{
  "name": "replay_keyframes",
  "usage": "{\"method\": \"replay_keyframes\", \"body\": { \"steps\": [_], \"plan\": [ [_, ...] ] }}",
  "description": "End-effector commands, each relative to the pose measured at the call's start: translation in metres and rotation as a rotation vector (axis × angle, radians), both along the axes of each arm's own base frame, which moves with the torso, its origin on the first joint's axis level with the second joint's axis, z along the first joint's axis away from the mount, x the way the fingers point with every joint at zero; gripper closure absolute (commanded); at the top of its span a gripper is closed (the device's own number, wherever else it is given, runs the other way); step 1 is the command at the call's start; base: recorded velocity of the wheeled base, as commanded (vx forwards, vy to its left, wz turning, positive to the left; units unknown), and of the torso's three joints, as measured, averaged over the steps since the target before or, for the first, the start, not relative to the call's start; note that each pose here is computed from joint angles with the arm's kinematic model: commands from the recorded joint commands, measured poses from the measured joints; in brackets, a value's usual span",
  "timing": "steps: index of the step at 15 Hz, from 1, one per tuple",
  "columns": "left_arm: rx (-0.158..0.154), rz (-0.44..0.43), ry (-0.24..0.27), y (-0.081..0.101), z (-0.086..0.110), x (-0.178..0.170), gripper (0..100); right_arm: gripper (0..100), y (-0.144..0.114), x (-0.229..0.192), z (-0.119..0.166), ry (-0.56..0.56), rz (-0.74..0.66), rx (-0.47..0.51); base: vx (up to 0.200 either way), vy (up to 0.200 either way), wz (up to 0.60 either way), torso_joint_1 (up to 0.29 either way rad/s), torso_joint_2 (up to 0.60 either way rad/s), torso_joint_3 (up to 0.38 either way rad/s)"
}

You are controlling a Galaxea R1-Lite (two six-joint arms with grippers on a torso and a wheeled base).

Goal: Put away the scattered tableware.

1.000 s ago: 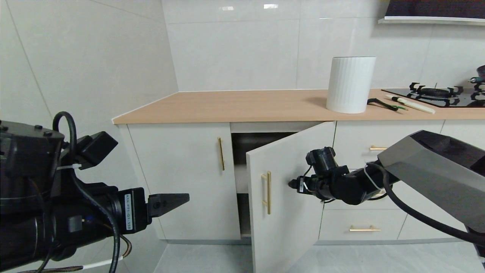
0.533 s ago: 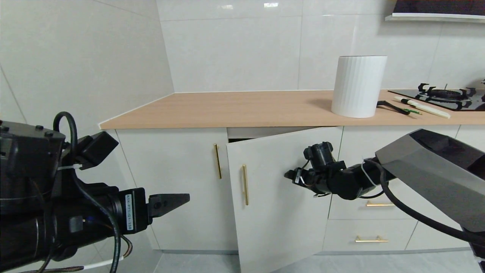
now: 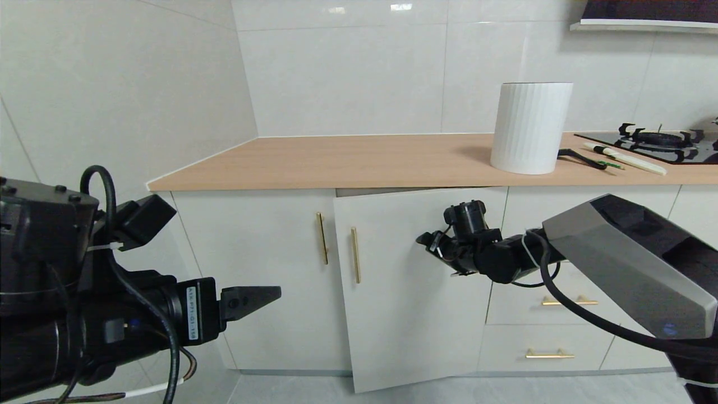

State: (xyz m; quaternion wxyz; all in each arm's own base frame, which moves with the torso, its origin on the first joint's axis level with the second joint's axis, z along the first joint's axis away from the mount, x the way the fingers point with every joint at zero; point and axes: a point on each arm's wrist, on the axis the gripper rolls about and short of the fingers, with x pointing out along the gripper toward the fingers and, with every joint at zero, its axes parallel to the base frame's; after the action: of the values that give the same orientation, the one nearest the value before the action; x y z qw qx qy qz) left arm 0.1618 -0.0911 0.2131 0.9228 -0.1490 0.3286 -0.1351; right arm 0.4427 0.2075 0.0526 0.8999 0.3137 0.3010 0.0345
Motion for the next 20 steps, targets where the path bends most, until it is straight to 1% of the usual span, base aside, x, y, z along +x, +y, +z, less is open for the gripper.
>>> {"method": "replay_keyframes", "body": {
  "steps": [1,4,10,13,18,20],
  "plan": [
    [0.001,0.0,0.002,0.0,0.0,0.0,0,0,-0.002,0.008,-0.007,0.0,-0.018,0.009,0.0,0.0,0.0,0.0,0.0,0.0],
    [0.001,0.0,0.002,0.0,0.0,0.0,0,0,-0.008,0.02,-0.014,-0.016,-0.07,0.002,0.0,0.0,0.0,0.0,0.0,0.0],
    [0.001,0.0,0.001,0.0,0.0,0.0,0,0,-0.008,0.023,-0.014,-0.022,-0.076,0.01,0.0,0.0,0.0,0.0,0.0,0.0],
    [0.001,0.0,0.001,0.0,0.0,0.0,0,0,-0.014,0.03,-0.017,-0.016,-0.107,0.003,0.0,0.0,0.0,0.0,0.0,0.0],
    [0.001,0.0,0.001,0.0,0.0,0.0,0,0,-0.017,0.03,-0.011,0.004,-0.118,-0.011,0.0,0.0,0.0,0.0,0.0,0.0],
    [0.001,0.0,0.002,0.0,0.0,0.0,0,0,-0.017,0.023,0.0,0.023,-0.107,-0.015,0.0,0.0,0.0,0.0,0.0,0.0]
  ]
}}
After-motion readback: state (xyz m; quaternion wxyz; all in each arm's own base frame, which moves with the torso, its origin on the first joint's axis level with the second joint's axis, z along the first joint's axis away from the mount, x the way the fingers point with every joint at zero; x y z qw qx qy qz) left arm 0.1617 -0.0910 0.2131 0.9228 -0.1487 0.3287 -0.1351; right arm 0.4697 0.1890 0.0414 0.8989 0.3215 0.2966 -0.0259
